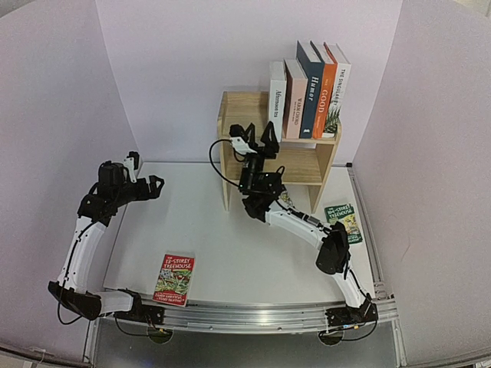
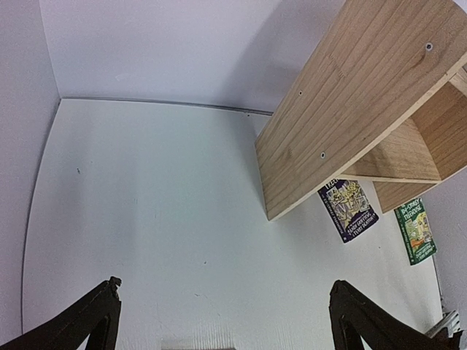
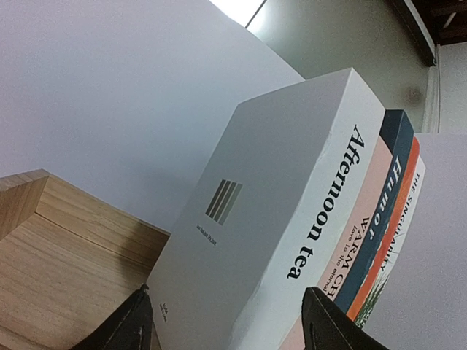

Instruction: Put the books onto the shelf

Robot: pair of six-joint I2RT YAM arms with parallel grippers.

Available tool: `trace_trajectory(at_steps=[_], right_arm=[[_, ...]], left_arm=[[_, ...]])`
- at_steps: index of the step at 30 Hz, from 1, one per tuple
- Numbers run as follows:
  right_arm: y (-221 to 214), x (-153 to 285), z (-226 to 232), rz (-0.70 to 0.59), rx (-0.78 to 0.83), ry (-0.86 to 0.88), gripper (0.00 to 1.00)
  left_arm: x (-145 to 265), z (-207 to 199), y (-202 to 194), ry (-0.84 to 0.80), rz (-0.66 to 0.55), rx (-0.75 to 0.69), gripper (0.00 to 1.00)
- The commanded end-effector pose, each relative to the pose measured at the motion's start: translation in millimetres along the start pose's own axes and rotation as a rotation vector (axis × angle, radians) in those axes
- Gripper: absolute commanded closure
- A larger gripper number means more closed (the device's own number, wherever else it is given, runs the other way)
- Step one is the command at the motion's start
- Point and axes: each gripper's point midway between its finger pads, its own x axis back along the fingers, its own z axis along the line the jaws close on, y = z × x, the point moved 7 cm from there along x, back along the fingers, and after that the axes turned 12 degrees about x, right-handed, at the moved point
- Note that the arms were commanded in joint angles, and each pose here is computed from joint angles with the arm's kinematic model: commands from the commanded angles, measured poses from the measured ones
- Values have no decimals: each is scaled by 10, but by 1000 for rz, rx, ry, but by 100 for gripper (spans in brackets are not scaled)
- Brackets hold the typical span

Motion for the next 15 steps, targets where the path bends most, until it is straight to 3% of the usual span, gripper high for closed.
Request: trace_trajectory(at_steps=[1,15], right_arm=[[-79,-151,-473,68,-122,-73,33],[-188,-373,-293,103,-117,-82,38]], left_arm=[[21,-27,13,-21,-7,8,0],[34,-17,0,-14,-8,8,0]])
